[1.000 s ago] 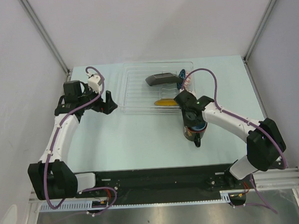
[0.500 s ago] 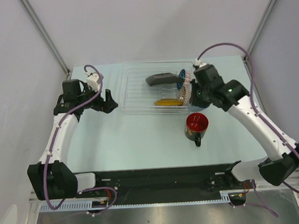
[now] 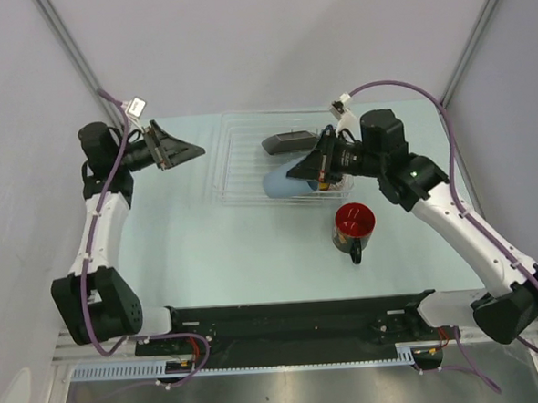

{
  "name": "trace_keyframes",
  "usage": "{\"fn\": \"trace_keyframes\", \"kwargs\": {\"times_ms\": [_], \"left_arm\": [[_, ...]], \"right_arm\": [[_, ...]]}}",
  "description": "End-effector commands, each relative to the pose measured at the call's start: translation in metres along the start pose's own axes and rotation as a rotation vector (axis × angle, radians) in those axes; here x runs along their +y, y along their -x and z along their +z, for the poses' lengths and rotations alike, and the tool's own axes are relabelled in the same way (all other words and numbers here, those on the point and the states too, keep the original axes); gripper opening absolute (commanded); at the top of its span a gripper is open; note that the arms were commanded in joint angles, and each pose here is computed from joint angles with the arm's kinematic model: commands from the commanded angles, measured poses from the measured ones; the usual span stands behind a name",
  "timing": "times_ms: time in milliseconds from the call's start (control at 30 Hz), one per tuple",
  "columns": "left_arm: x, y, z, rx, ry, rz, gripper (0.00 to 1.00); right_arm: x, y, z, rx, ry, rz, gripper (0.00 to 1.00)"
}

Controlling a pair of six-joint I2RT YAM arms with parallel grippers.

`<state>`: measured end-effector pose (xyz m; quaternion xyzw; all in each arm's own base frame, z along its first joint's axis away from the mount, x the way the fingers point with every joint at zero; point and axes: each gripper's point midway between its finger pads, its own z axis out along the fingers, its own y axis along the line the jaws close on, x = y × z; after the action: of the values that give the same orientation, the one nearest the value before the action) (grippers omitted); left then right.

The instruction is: Load the mixed dishes into the dish rack

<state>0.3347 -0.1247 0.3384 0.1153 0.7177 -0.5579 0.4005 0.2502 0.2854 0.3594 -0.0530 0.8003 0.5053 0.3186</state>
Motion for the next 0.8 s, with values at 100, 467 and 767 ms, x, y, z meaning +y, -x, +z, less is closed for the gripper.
{"fn": "trace_keyframes", "kwargs": {"times_ms": [100,467,767], "left_arm": [[-0.056,-0.027,-0.007,0.157,-0.236,-0.072,1.00],[-0.096,-0.065,0.007,0.242,-0.309,-0.022,1.00],[-0.099,-0.073,0.009,0.254,-0.318,-0.021,1.00]], "right_arm": [[0.084,0.012,0.009,-0.016,0.409,0.028,0.00],[0.086,0.006,0.055,0.018,0.495,0.120,0.00],[0.091,0.019,0.067,-0.045,0.589,0.171,0.00]]}}
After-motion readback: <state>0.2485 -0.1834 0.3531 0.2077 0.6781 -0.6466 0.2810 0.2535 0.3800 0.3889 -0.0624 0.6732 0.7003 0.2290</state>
